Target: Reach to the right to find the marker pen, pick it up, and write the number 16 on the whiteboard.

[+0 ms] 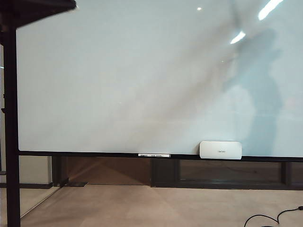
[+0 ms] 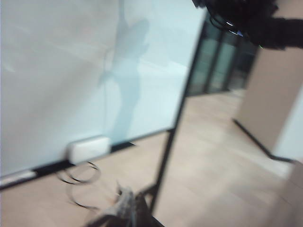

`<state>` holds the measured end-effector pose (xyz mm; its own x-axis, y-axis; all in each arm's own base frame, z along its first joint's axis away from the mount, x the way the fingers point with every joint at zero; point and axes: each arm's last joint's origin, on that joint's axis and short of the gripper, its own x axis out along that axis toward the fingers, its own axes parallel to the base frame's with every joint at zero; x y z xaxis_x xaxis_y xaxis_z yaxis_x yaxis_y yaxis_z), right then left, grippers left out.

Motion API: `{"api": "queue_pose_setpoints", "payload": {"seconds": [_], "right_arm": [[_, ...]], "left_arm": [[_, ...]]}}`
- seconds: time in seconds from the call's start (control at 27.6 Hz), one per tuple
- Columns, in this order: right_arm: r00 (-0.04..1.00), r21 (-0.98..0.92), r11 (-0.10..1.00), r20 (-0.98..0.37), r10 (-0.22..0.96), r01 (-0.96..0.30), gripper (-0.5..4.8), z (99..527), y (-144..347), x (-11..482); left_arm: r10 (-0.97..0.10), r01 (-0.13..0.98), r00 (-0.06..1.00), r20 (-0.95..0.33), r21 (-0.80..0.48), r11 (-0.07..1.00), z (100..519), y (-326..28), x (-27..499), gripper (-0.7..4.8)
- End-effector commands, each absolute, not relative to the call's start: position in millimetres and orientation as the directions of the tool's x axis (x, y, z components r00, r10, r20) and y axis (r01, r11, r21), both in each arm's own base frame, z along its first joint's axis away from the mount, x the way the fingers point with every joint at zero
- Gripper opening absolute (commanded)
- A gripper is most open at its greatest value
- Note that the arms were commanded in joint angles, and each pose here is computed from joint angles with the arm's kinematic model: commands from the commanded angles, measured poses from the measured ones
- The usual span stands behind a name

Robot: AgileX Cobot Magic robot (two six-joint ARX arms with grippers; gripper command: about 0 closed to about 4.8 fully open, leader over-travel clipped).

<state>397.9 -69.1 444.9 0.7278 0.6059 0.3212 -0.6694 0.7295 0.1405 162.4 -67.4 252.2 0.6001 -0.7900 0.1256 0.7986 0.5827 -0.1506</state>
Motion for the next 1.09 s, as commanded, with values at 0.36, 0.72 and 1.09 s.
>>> {"api": "queue_pose_setpoints", "payload": {"seconds": [0.36,0.72,1.09], "right_arm": [[0.776,-0.08,0.807,0.234,0.586,-0.586,-0.01,430,119,399],[0.861,-0.119,0.896,0.249,0.444,-0.428,-0.01,406,185,400],[0.815,-0.122,0.896,0.377,0.44,-0.427,-0.01,405,189,406]], "left_arm": [[-0.435,0.42,0.895,0.099,0.139,0.897,328,-43,125,-0.05],[-0.484,0.458,0.854,0.191,0.165,0.873,352,-41,112,-0.05],[-0.482,0.452,0.846,0.228,0.173,0.875,356,-40,110,-0.05]]}}
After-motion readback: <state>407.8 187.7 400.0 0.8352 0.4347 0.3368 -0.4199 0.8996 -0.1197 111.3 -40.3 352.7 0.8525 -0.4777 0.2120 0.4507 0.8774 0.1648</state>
